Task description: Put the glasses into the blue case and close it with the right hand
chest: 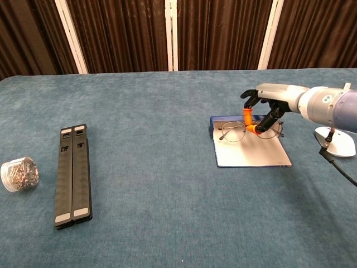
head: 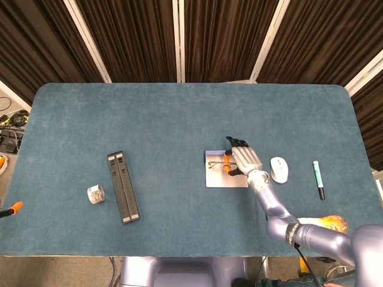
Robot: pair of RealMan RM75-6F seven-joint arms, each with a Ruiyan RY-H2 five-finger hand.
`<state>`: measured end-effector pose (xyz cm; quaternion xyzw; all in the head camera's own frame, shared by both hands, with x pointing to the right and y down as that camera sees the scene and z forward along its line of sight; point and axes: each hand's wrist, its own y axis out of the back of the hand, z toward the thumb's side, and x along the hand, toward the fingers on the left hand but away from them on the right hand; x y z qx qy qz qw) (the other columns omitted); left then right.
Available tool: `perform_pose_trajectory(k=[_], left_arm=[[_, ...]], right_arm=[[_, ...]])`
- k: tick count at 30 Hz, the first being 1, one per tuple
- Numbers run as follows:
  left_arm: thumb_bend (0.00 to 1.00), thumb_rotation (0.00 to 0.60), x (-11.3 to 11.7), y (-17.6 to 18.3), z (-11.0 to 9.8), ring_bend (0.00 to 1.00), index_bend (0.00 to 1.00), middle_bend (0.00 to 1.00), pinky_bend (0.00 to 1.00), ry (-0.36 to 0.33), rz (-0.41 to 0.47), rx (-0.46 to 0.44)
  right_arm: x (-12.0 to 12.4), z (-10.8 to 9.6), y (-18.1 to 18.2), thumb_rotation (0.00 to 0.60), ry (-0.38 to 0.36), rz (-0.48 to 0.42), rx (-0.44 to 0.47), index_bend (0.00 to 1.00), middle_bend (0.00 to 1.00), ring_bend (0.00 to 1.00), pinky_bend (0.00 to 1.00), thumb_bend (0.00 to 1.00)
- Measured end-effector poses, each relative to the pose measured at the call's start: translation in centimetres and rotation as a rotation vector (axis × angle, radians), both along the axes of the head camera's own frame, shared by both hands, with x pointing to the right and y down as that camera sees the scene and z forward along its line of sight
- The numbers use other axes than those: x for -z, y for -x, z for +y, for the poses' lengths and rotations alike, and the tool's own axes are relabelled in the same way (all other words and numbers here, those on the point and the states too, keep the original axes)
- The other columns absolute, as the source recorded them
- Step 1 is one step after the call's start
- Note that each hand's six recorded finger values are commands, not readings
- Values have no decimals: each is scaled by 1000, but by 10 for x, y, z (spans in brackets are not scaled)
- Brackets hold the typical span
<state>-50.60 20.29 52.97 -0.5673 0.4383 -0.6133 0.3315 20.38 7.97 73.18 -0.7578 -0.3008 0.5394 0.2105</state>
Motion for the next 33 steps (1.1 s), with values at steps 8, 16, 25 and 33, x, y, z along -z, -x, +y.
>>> perform_pose_trajectory(k=[8,16,25,33], left_arm=[[0,600,-1,1,-1,0,0,0,0,4,-2,2],[0,600,-3,2,-1,0,0,0,0,9,-6,5],[0,600,-5,-1,-1,0,0,0,0,13,-5,-1],[0,600,-5,0,-1,0,0,0,0,14,-5,1]], right_arm=[[-6,-2,-2,600,-7,19,-14,642,0,0,0,373],[-11,-7,-4,600,-55,61,-52,263,0,0,0,257],[-2,-6,-6,600,-73,60,-67,79,0,0,0,0],[3,-6,-4,600,-101,67,-27,72,0,0,0,0]])
